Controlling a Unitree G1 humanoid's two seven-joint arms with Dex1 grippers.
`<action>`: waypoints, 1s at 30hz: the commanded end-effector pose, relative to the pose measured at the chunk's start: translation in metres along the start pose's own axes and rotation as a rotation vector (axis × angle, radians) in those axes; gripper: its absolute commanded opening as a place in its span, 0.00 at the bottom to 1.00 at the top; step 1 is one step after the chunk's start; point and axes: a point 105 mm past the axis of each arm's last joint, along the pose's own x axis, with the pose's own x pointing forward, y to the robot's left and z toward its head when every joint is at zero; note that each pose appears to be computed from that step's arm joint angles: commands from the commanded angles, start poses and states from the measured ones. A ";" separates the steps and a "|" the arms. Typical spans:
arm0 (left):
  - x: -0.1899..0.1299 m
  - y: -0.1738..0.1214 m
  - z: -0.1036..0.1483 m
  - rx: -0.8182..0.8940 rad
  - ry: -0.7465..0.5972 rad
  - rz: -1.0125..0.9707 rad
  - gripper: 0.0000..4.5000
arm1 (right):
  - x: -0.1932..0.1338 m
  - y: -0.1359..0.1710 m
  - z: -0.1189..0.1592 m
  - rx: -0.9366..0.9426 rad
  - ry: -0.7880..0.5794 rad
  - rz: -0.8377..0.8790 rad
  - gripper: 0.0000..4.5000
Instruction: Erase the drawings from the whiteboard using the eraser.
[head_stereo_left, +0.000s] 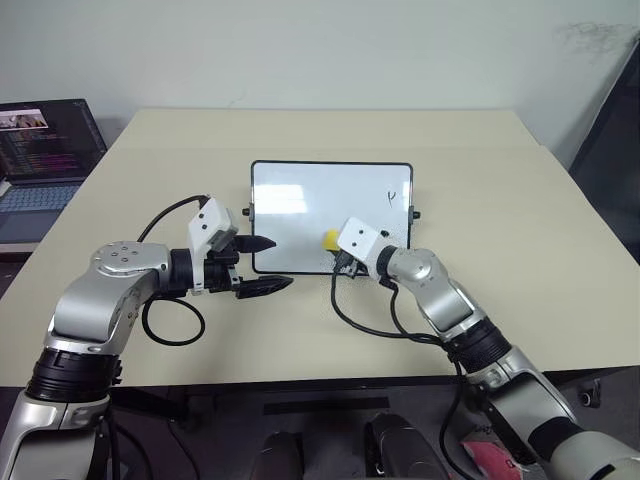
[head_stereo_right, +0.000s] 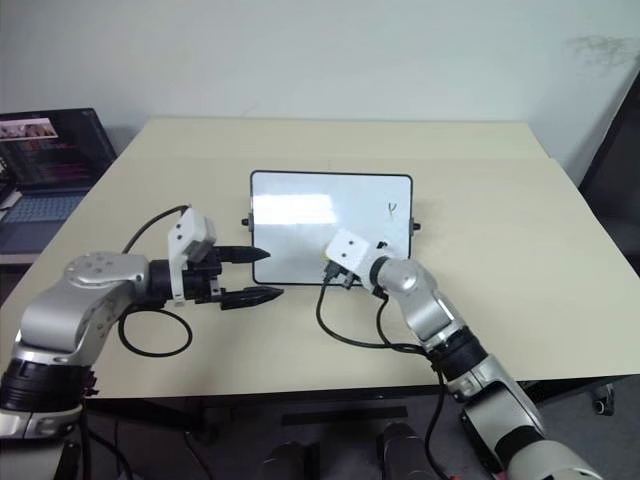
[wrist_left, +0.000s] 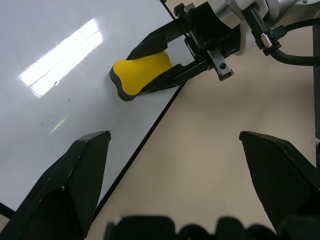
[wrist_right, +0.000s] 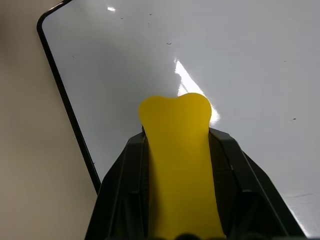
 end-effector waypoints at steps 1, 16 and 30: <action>-0.004 0.002 0.014 0.049 -0.031 0.011 1.00 | -0.004 -0.016 0.025 0.007 -0.097 -0.062 0.29; 0.001 -0.004 0.024 0.055 -0.064 -0.012 1.00 | -0.055 -0.046 0.031 0.003 -0.262 -0.288 0.29; 0.014 -0.009 0.049 0.088 -0.143 -0.046 1.00 | -0.098 -0.082 0.002 0.101 -0.233 -0.538 0.29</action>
